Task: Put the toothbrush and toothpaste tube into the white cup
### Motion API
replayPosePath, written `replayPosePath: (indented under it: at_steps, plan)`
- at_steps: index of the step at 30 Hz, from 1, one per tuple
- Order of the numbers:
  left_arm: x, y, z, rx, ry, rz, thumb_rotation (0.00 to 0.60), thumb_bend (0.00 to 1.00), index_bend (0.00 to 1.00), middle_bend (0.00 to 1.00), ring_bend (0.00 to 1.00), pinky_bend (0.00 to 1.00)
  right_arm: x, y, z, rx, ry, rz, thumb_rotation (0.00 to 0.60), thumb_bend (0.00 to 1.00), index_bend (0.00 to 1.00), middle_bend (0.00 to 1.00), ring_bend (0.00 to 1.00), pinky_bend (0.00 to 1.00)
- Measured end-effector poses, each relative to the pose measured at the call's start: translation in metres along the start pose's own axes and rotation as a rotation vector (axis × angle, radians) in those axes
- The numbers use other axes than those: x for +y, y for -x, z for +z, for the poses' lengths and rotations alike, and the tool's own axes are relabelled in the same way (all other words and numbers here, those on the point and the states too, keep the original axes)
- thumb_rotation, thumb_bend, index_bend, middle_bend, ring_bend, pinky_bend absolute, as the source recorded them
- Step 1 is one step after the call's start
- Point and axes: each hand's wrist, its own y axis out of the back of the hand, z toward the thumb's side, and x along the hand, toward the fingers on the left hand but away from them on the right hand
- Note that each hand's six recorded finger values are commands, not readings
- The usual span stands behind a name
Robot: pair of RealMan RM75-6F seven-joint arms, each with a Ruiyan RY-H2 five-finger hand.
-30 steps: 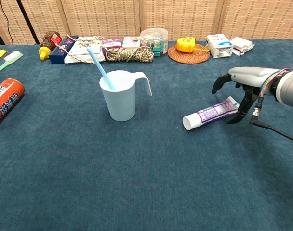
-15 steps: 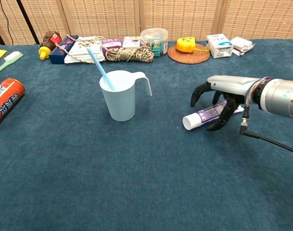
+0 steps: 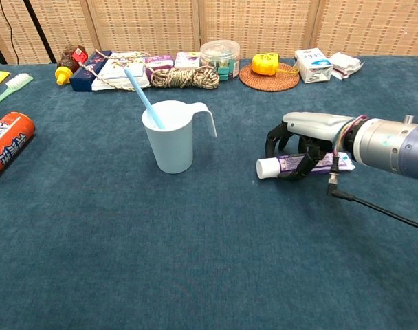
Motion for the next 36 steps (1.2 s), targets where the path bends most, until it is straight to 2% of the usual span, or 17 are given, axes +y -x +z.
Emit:
replayPosePath:
  at_steps: [6,11,17,23,28,33,36]
  plan:
    - [-0.001,0.000,0.000,0.000,0.001,-0.004,0.600,0.35,0.00,0.00,0.00,0.00,0.008,-0.003,0.001,0.014,0.030,-0.044,0.600,0.52,0.63,0.51,0.35,0.57]
    - [-0.001,0.000,0.000,0.001,0.006,-0.007,0.600,0.35,0.00,0.00,0.00,0.00,0.029,-0.014,-0.005,0.019,0.070,-0.107,0.600,0.53,0.63,0.51,0.35,0.57]
    - [0.000,0.001,0.001,-0.006,0.013,-0.010,0.600,0.35,0.00,0.00,0.00,0.00,0.063,-0.030,-0.006,0.058,0.220,-0.197,0.600,0.54,0.63,0.51,0.35,0.57]
    - [-0.001,0.001,0.002,-0.012,0.013,-0.016,0.600,0.35,0.00,0.00,0.00,0.00,0.095,-0.042,0.007,0.148,0.424,-0.282,0.600,0.56,0.64,0.51,0.35,0.57]
    - [-0.002,0.001,0.002,-0.016,0.014,-0.023,0.600,0.35,0.00,0.00,0.00,0.00,0.117,-0.042,0.032,0.254,0.608,-0.325,0.600,0.56,0.64,0.51,0.35,0.56]
    - [-0.002,0.000,0.002,-0.016,0.015,-0.025,0.600,0.35,0.00,0.00,0.00,0.00,0.130,-0.036,0.061,0.350,0.678,-0.364,0.600,0.57,0.64,0.51,0.35,0.54]
    - [-0.003,0.000,0.002,-0.015,0.016,-0.028,0.600,0.35,0.00,0.00,0.00,0.00,0.135,-0.030,0.079,0.398,0.722,-0.382,0.600,0.57,0.64,0.51,0.34,0.47]
